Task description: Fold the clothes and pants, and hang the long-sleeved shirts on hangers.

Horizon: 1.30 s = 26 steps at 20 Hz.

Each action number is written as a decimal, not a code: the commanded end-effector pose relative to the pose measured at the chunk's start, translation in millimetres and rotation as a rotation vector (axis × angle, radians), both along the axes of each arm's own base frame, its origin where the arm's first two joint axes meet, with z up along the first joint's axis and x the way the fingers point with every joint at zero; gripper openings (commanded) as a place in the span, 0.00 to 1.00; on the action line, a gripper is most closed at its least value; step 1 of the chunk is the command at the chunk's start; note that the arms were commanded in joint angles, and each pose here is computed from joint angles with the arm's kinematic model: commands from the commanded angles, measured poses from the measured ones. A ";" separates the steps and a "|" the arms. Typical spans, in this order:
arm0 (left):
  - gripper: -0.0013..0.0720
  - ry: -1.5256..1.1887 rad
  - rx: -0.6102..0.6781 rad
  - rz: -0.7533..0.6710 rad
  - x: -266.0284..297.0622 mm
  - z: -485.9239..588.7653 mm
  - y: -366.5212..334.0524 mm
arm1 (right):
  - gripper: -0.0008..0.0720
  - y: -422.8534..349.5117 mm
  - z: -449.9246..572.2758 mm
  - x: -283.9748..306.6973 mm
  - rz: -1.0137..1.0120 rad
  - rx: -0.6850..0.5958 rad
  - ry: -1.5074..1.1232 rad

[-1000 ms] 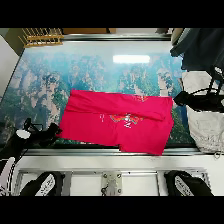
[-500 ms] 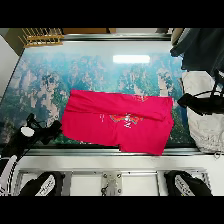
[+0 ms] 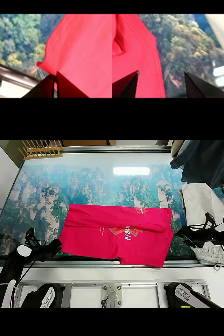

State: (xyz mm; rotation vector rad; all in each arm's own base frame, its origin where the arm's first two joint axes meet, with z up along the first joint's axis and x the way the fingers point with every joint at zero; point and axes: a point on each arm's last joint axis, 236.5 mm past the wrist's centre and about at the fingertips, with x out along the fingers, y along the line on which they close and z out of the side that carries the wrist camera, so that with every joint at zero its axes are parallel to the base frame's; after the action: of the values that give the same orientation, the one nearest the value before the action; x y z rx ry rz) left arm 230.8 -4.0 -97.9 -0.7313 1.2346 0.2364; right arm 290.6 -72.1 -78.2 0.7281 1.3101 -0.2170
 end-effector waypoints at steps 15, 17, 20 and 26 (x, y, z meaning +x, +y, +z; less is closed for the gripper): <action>0.03 -0.059 0.018 -0.015 -5.7 12.3 -2.9 | 0.11 58.2 -3.9 145.8 0.111 0.042 -0.317; 0.03 -0.051 0.013 -0.019 -7.5 11.8 -4.2 | 0.03 57.8 9.9 167.0 0.127 0.024 -0.362; 0.03 -0.042 0.008 -0.023 -9.6 11.2 -5.5 | 0.03 56.3 29.2 193.3 0.140 0.009 -0.418; 0.03 -0.037 0.001 -0.024 -10.8 11.1 -7.2 | 0.88 37.8 65.4 179.3 0.184 0.002 -0.426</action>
State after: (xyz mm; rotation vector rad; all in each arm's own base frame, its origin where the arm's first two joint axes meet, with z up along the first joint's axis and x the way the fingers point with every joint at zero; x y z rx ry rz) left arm 220.8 -10.4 -86.8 -0.7130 1.2037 0.2038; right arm 480.8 -23.5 -31.5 0.6364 0.9495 0.0697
